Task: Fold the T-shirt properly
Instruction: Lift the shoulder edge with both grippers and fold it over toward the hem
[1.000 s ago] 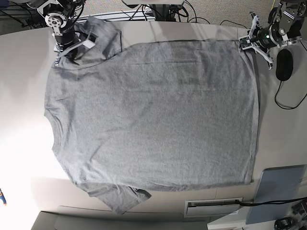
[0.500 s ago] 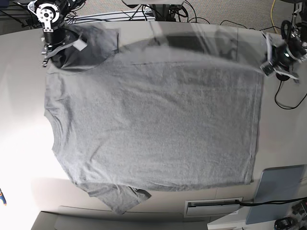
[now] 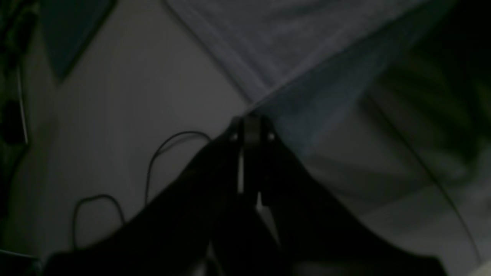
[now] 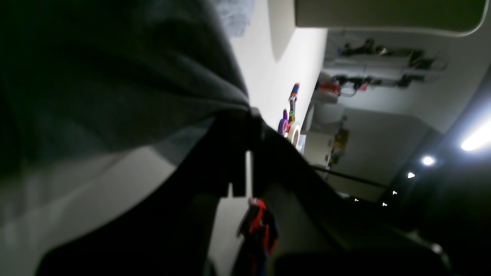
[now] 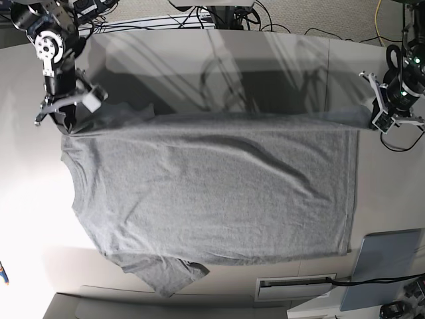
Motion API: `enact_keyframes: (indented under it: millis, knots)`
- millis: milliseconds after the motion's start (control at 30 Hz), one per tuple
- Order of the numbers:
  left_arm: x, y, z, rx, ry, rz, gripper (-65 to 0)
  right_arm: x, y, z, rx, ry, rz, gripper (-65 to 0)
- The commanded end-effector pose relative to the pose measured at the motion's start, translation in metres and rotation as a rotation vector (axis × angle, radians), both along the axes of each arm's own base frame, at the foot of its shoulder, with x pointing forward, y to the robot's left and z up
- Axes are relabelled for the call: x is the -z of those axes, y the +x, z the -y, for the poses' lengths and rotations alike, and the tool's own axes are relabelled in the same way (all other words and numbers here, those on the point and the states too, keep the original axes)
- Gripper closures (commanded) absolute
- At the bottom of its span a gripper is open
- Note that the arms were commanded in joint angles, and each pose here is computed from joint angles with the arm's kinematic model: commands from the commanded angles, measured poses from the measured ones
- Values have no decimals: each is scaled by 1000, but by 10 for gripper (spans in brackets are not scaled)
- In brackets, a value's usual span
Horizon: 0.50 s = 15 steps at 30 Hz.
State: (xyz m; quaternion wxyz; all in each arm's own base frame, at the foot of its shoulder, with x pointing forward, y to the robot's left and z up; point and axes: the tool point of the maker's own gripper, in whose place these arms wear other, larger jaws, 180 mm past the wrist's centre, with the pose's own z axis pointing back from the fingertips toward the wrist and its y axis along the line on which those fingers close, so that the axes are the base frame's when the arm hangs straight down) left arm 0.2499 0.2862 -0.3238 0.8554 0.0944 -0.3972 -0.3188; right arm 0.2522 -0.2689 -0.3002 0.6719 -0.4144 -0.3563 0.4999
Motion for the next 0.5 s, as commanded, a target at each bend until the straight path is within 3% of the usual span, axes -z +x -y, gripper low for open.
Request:
enact_keyframes:
  millis: [0,200,400,467]
  knots:
    - [-13,13,-6,-11,-3,57,0,-14,12,5,2,-8,52,0]
    - [-3,39,1,-11,-110,72,0,-10,39,14,40,58,65,0]
    - [25,63,11,12,-93,15,0,5,62,9,34,47,49,0]
    - [31,75,7,-31,-81,25,0,13,71,8,47,56,47,0]
